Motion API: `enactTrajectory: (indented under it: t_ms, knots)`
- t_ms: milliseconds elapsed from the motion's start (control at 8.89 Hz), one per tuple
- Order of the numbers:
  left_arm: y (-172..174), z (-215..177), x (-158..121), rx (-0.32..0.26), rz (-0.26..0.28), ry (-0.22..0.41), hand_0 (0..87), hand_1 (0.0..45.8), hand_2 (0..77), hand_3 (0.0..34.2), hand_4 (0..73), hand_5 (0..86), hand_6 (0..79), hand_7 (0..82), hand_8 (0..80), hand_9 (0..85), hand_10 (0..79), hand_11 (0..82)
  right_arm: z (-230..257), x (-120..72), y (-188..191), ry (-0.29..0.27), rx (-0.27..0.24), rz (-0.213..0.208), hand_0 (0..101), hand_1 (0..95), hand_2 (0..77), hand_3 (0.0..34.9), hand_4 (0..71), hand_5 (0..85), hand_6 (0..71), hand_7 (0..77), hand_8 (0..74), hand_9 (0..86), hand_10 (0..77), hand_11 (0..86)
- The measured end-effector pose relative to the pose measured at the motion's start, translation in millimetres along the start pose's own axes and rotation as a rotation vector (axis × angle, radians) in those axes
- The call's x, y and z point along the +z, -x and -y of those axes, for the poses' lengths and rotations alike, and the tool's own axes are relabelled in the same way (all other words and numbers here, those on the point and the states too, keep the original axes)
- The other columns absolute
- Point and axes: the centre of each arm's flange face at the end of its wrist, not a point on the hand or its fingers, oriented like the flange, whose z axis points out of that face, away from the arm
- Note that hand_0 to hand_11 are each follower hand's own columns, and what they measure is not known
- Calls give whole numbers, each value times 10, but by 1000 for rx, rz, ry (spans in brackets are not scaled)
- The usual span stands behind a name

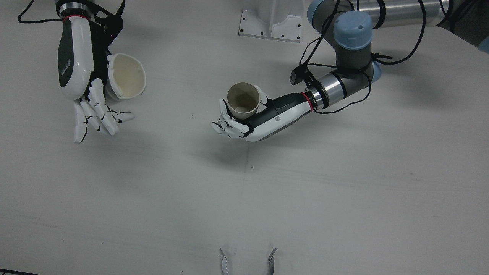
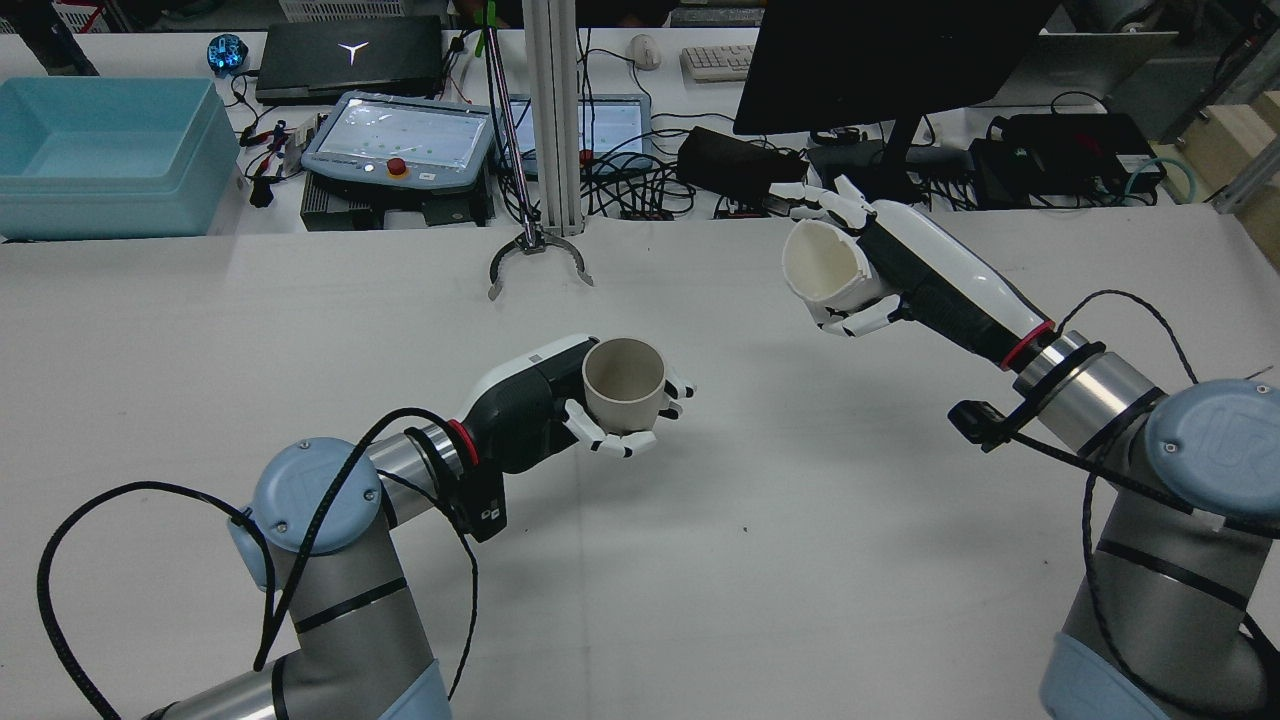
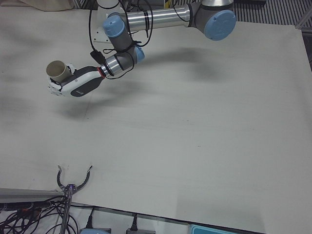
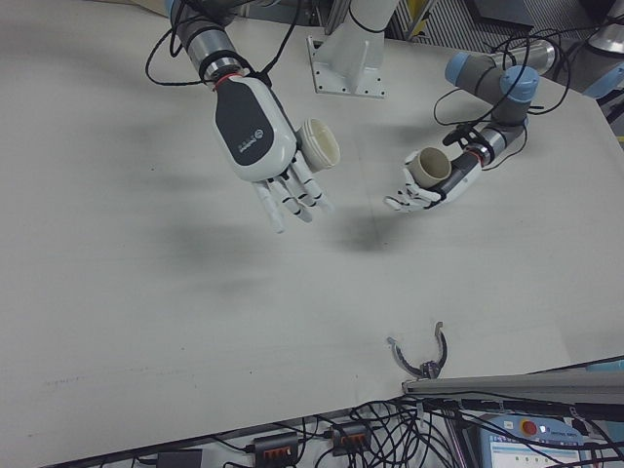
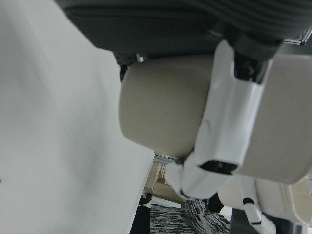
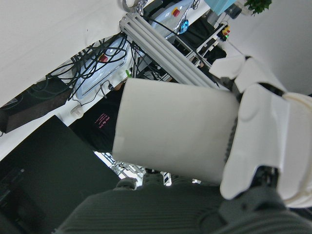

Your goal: Pour water

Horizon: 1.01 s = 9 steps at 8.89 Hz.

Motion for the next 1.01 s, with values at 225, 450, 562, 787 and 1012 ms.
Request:
enactTrajectory:
  t_ms: [225, 450, 562, 787, 1012]
  knots:
    - [-652, 572, -684, 38, -82, -70, 800, 213, 442, 0, 627, 278, 464, 535, 235, 273, 191, 316, 389, -40, -158, -74, 127, 13, 573, 273, 376, 0, 0, 153, 327, 289, 245, 311, 0, 16]
    - [-1055, 1139, -1338, 69, -142, -142, 803, 202, 442, 0, 627, 278, 464, 535, 240, 273, 191, 316, 939, -68, -461, -148, 267, 13, 548, 289, 436, 1, 0, 153, 273, 262, 278, 344, 33, 49]
    - [-1280, 1461, -1674, 88, -178, -186, 804, 202, 442, 0, 627, 278, 464, 535, 240, 284, 202, 322, 1329, -164, -567, -182, 318, 29, 548, 289, 436, 1, 0, 153, 262, 240, 273, 355, 27, 71]
    - [-1552, 2100, -2135, 113, -227, -278, 803, 202, 442, 0, 627, 278, 469, 535, 251, 284, 202, 322, 1770, -366, -594, -223, 337, 48, 545, 284, 409, 1, 0, 153, 256, 240, 284, 371, 27, 54]
    - [-1882, 2781, -2595, 134, -290, -351, 802, 202, 447, 0, 627, 278, 469, 535, 251, 284, 202, 322, 1914, -440, -560, -239, 336, 58, 550, 300, 404, 0, 0, 153, 278, 267, 295, 365, 11, 54]
